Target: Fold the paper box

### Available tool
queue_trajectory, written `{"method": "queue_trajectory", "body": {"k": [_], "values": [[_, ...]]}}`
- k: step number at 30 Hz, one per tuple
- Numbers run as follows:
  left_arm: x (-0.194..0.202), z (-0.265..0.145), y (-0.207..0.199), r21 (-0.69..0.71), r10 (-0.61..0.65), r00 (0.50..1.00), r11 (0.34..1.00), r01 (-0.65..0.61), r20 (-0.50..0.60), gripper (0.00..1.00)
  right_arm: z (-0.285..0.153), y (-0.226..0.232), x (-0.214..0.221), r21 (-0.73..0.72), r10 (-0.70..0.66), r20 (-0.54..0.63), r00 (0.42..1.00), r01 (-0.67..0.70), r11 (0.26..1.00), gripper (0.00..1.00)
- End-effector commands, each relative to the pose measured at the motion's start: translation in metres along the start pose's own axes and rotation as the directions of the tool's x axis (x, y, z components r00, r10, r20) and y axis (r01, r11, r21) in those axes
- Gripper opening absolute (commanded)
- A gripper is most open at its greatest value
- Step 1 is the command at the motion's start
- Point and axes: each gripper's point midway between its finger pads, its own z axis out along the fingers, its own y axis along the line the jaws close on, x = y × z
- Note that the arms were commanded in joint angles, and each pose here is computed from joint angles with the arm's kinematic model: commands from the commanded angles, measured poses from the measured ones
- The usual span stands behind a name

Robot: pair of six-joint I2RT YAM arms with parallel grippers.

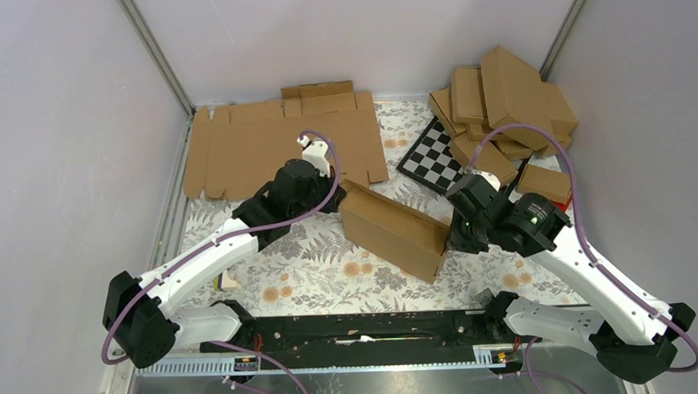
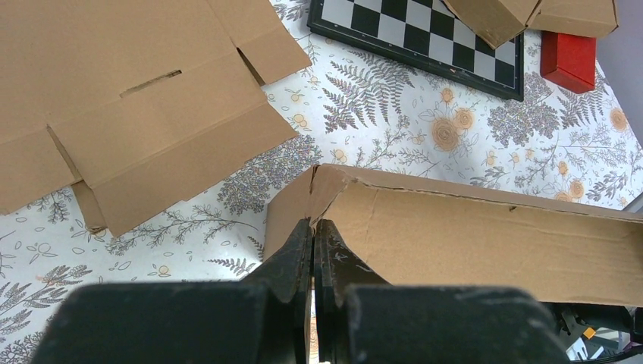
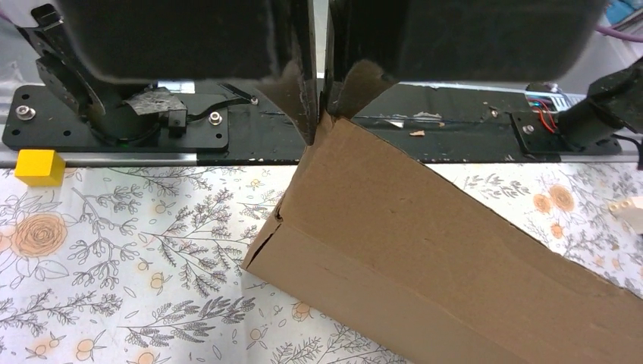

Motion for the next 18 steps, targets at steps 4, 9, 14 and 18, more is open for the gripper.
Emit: {"method": "queue_trajectory", "body": {"k": [4,9,14,18], "values": [[-0.004,-0.008,-0.005,0.007,0.01,1.0,1.0,-0.01,0.004,0.0,-0.01,0.01,-0.015,-0.034,0.186,0.063,0.981,-0.184,0.982,0.06],[-0.001,-0.007,-0.006,0.007,0.013,1.0,1.0,-0.013,-0.002,0.0,-0.01,0.007,-0.015,-0.046,0.284,0.066,0.957,-0.281,0.959,0.05],[0.002,-0.007,-0.005,0.003,0.01,1.0,1.0,-0.01,-0.003,0.0,-0.008,0.001,-0.014,-0.039,0.322,0.063,0.945,-0.32,0.947,0.04],[0.001,-0.008,-0.006,0.004,0.01,1.0,1.0,-0.01,0.001,0.0,-0.005,-0.002,-0.013,-0.024,0.308,0.066,0.949,-0.307,0.951,0.03]]}}
